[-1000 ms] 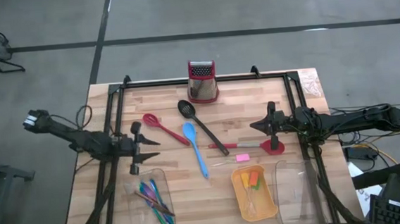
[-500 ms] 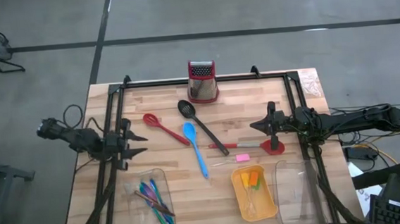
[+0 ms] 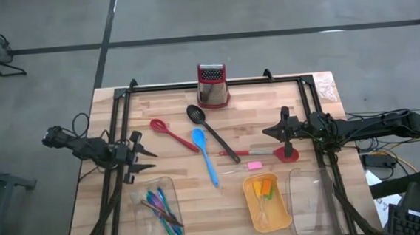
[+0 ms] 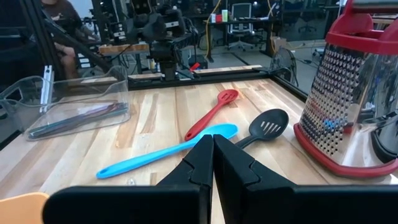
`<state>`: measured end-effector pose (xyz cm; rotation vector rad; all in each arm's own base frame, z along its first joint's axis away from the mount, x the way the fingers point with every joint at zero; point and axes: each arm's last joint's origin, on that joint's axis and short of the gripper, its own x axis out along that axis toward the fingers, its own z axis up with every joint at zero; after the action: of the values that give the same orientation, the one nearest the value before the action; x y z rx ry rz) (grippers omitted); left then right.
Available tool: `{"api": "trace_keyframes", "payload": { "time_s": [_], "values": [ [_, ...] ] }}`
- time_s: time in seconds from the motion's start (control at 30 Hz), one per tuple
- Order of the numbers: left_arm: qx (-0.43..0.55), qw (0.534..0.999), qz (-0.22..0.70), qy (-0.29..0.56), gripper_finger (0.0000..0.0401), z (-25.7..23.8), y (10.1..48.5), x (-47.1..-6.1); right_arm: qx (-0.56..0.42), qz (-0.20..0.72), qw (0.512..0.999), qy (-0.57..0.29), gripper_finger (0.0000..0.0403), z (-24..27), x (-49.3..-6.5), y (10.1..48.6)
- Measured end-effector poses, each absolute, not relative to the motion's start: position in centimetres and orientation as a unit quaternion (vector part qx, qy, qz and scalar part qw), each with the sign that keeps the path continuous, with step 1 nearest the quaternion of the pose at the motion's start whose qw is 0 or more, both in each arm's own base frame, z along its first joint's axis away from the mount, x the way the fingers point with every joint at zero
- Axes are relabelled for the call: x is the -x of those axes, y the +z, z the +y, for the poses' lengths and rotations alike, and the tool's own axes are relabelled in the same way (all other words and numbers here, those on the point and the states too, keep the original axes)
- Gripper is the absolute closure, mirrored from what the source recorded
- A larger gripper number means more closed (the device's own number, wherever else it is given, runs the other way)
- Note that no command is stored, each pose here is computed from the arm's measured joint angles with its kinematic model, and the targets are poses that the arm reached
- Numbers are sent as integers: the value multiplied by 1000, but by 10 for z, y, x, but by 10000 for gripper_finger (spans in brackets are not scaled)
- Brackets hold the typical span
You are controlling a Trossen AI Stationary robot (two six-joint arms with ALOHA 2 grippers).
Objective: Pick & Place Kitchen Items
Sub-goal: Put the black serving spoon into the right transparent bin
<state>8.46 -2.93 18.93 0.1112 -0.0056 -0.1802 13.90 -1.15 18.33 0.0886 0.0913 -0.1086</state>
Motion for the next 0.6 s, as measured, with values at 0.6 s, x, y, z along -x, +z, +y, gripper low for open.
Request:
{"api": "trace_keyframes", "payload": {
  "time_s": [0.6],
  "values": [
    [-56,997,22,-49,243,-29,172,-90,-44,46,996,-55,394,-12,-139,183]
  ]
}}
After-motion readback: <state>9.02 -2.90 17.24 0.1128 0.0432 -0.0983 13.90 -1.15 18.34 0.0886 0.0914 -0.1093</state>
